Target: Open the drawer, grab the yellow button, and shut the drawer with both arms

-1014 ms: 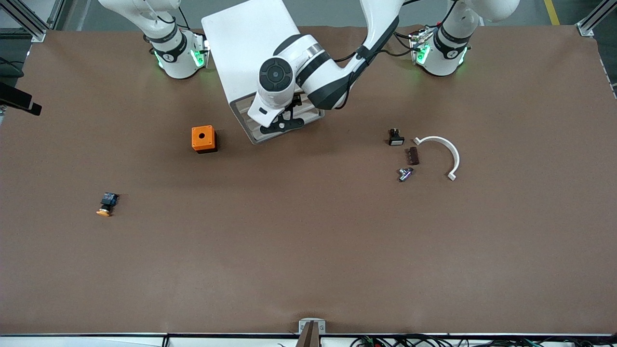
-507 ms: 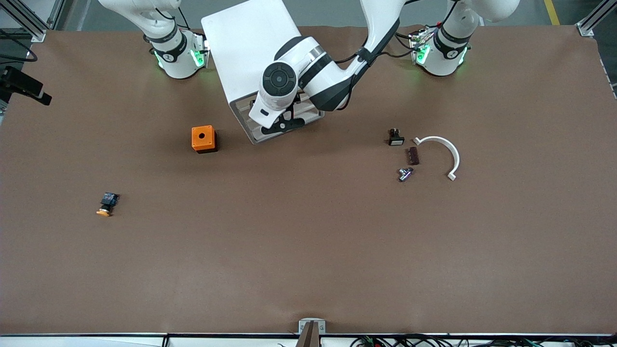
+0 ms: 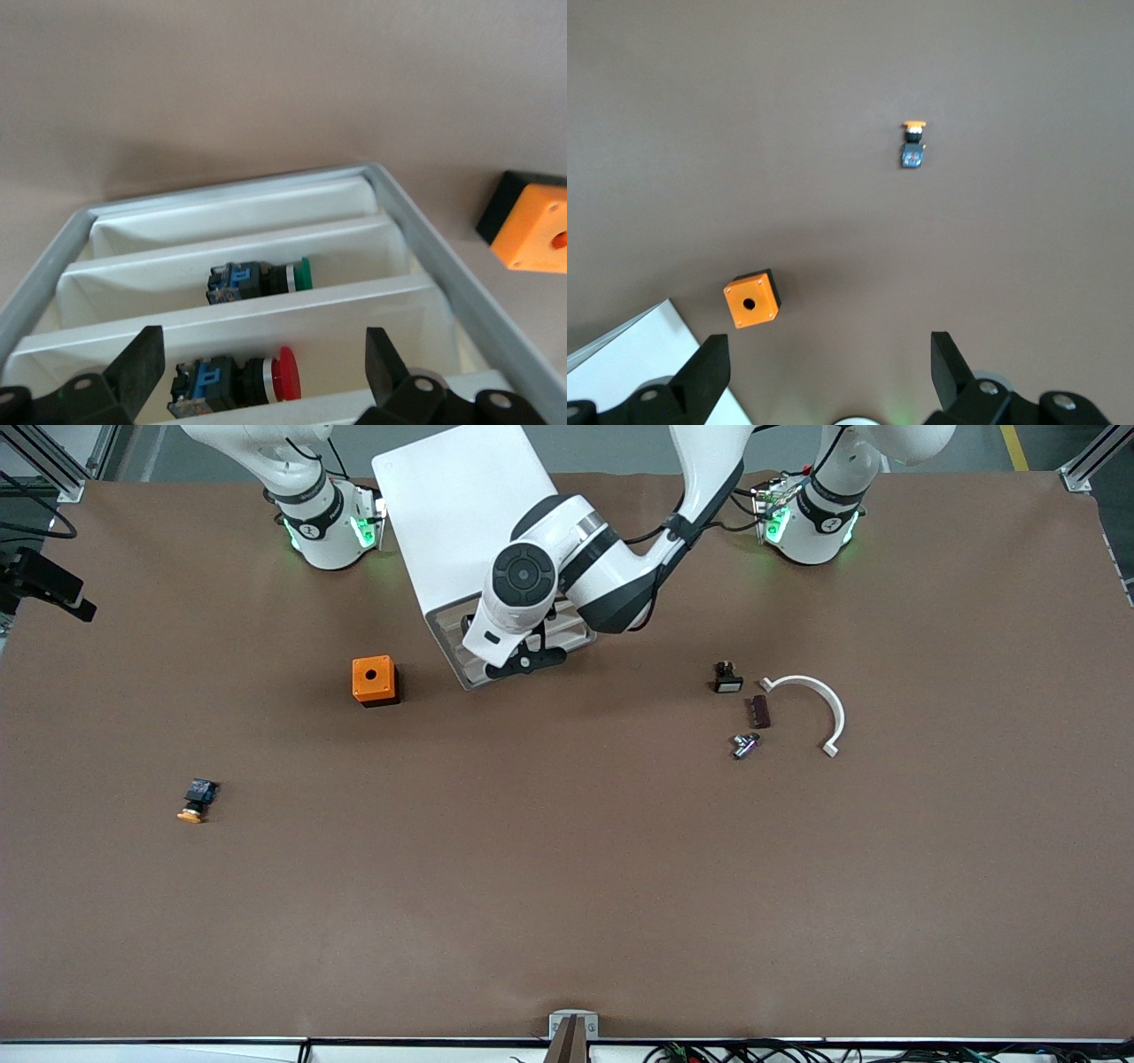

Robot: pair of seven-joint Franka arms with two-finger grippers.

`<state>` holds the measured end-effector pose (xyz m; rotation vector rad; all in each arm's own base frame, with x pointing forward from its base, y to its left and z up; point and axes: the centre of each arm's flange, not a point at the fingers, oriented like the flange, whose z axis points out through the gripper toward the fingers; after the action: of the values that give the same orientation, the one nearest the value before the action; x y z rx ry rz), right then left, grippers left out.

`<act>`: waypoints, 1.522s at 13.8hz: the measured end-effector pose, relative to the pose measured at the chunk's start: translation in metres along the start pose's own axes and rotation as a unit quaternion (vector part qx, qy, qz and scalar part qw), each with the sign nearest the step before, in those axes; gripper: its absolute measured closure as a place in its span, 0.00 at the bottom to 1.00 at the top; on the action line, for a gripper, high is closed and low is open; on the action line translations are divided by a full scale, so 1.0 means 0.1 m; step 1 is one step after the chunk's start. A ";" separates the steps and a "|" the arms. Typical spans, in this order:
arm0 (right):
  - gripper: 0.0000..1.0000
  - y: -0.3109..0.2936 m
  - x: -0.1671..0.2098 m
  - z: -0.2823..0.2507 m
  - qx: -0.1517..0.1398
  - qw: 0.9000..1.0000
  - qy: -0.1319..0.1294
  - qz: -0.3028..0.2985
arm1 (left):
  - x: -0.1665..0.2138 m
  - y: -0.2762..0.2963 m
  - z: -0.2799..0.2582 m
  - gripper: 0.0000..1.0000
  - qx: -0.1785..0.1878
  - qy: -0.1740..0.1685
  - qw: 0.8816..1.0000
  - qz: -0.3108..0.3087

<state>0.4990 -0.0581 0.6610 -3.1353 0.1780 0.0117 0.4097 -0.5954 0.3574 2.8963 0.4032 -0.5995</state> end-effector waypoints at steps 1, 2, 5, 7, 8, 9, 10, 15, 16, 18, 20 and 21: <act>0.00 0.01 0.00 -0.02 -0.006 1.000 0.004 -0.003 | 0.07 -0.03 -0.12 0.00 -0.007 0.003 1.000 -0.005; 0.00 0.03 -0.01 -0.04 -0.008 1.000 0.007 -0.009 | 0.16 -0.07 -0.25 0.00 -0.014 0.009 1.000 -0.011; 0.00 0.12 -0.06 -0.11 -0.010 1.000 0.014 -0.019 | 0.47 -0.26 -0.61 0.00 -0.022 0.031 0.999 -0.029; 0.00 0.15 -0.07 -0.13 -0.009 1.000 0.017 -0.019 | 0.63 -0.42 -0.78 0.00 -0.012 0.031 0.999 -0.042; 0.00 0.15 -0.08 -0.13 -0.009 1.000 0.017 -0.020 | 0.71 -0.52 -0.86 0.00 -0.005 0.026 0.998 -0.050; 0.00 0.15 -0.08 -0.12 -0.009 1.000 0.016 -0.020 | 0.78 -0.61 -0.95 0.00 0.001 0.021 0.998 -0.058; 0.00 0.15 -0.08 -0.12 -0.009 1.000 0.016 -0.020 | 0.86 -0.72 -1.04 0.00 0.007 0.015 0.998 -0.067; 0.00 0.15 -0.08 -0.11 -0.009 1.000 0.014 -0.020 | 1.26 -1.23 -1.42 0.00 0.046 0.027 0.993 -0.104; 0.00 0.15 -0.08 -0.11 -0.009 1.000 0.014 -0.020 | 1.32 -1.30 -1.46 0.00 0.053 0.036 0.992 -0.108; 0.00 0.15 -0.08 -0.11 -0.009 1.000 0.014 -0.020 | 1.41 -1.40 -1.54 0.00 0.057 0.046 0.991 -0.115; 0.00 0.14 -0.08 -0.11 -0.009 1.000 0.014 -0.021 | 1.54 -1.54 -1.69 0.00 0.047 0.048 0.989 -0.130; 0.00 0.14 -0.07 -0.11 -0.008 1.000 0.015 -0.021 | 1.61 -1.64 -1.79 0.00 0.041 0.050 0.988 -0.138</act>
<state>0.4900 -0.0711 0.6716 -3.1554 0.1111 -0.0327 0.5696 -0.3659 0.4379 2.9801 0.8234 -0.5214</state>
